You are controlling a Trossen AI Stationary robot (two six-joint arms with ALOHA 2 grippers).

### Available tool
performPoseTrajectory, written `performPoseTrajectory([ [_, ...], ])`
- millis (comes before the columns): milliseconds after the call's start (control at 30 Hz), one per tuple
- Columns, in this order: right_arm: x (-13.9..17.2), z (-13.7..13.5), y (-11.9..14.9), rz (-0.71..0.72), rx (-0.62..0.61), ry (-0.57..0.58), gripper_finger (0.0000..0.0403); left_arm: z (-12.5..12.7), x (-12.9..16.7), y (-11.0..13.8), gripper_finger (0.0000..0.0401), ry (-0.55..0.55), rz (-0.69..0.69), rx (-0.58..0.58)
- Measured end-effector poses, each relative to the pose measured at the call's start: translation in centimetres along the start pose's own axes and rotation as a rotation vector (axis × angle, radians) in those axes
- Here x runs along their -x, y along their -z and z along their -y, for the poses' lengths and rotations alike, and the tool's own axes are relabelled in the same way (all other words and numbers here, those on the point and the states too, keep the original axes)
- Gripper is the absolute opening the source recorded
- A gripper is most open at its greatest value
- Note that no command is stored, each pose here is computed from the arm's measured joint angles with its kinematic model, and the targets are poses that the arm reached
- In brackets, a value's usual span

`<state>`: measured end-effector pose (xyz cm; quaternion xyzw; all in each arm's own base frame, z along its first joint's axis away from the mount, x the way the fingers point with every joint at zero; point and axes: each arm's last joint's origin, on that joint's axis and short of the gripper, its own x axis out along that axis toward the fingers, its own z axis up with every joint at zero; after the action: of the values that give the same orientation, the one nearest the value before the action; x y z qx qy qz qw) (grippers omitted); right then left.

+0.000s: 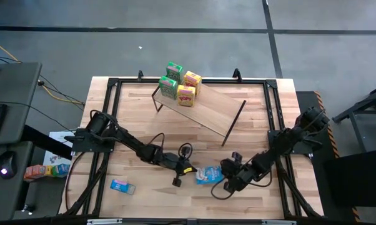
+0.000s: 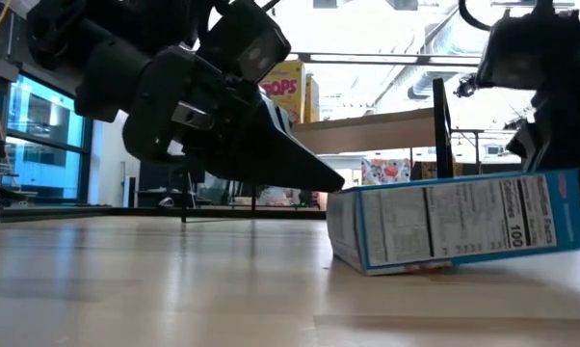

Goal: Stack cereal on shelf
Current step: Put the right blue cereal box on the shelf

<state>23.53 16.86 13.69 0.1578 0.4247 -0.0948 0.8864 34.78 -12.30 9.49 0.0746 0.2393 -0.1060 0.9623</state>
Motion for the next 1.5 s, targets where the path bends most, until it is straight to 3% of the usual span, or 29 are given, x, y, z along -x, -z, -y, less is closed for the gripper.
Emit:
performPoseTrajectory([
  [700, 2.0, -2.7, -3.3, 0.050, 0.080, -0.003, 0.0000, 0.0, 0.1, 0.9, 0.0000, 0.004, -0.077, -0.011],
  [1100, 3.1, -4.3, -5.6, 0.181, 0.134, -0.004, 0.0000, 0.3, 0.3, 1.6, 0.0000, -0.001, -0.158, -0.044],
  [1500, 2.6, -4.0, -7.0, 0.212, 0.142, -0.033, 0.0000, 0.3, 0.3, 2.0, 0.0000, -0.016, -0.186, -0.041],
])
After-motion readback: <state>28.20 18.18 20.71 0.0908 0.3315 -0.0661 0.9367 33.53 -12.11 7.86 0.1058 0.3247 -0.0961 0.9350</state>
